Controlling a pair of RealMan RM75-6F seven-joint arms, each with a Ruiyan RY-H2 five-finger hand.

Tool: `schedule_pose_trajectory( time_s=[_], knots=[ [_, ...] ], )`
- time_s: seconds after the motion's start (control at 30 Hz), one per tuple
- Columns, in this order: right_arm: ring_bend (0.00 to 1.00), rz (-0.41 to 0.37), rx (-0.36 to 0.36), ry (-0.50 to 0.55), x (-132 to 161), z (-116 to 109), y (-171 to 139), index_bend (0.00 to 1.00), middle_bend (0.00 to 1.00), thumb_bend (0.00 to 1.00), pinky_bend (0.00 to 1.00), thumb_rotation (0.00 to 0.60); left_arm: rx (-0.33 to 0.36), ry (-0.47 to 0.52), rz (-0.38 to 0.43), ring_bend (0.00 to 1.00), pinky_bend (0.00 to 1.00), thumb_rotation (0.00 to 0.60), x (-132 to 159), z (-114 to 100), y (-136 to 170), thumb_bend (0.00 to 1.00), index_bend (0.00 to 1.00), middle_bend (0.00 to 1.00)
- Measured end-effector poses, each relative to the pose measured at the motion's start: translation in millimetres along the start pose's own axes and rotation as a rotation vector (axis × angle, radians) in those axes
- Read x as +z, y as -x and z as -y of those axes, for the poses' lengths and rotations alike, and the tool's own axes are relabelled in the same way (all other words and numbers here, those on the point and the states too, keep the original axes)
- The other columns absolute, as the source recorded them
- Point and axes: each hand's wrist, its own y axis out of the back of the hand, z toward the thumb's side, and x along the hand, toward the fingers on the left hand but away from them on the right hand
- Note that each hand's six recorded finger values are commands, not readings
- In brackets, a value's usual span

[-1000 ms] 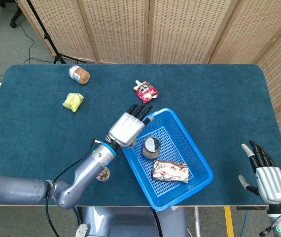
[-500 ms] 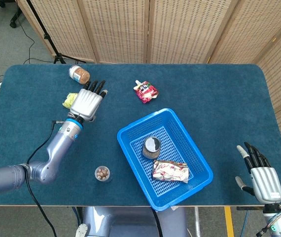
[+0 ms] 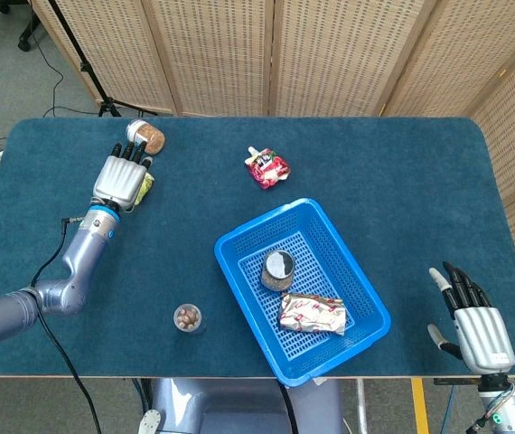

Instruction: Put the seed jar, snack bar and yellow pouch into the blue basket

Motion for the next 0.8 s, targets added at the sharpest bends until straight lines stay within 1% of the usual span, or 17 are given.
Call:
schedule_pose_trajectory(
  time_s=[0.07,0.17,0.23,0.43,0.8],
  knots=[
    [0.0,0.002,0.002,-0.003,0,0,0,0.07,0.0,0.31,0.17,0.6,-0.006,-0.023,-0.003,0.04,0.11,0.6,-2,6,-2,0.16,0.2,0.0],
    [0.0,0.004,0.005,-0.009,-1,2,0,0.07,0.0,0.31,0.17,0.6,-0.02,-0.048,-0.013,0.02,0.1,0.6,-5,16,-7,0.14,0.15,0.0],
    [0.0,0.006,0.012,-0.015,-1,4,1,0.07,0.0,0.31,0.17,0.6,-0.031,-0.056,-0.026,0.01,0.08,0.6,-7,24,-11,0.13,0.12,0.0],
    [0.0,0.016,0.028,-0.034,-3,12,3,0.07,0.0,0.31,0.17,0.6,-0.065,-0.093,-0.073,0.0,0.08,0.6,-17,49,-27,0.11,0.06,0.0],
    [0.0,0.016,0.034,-0.047,-3,15,5,0.07,0.0,0.31,0.17,0.6,-0.137,-0.104,-0.113,0.0,0.08,0.6,-20,88,-42,0.12,0.06,0.0]
  ],
)
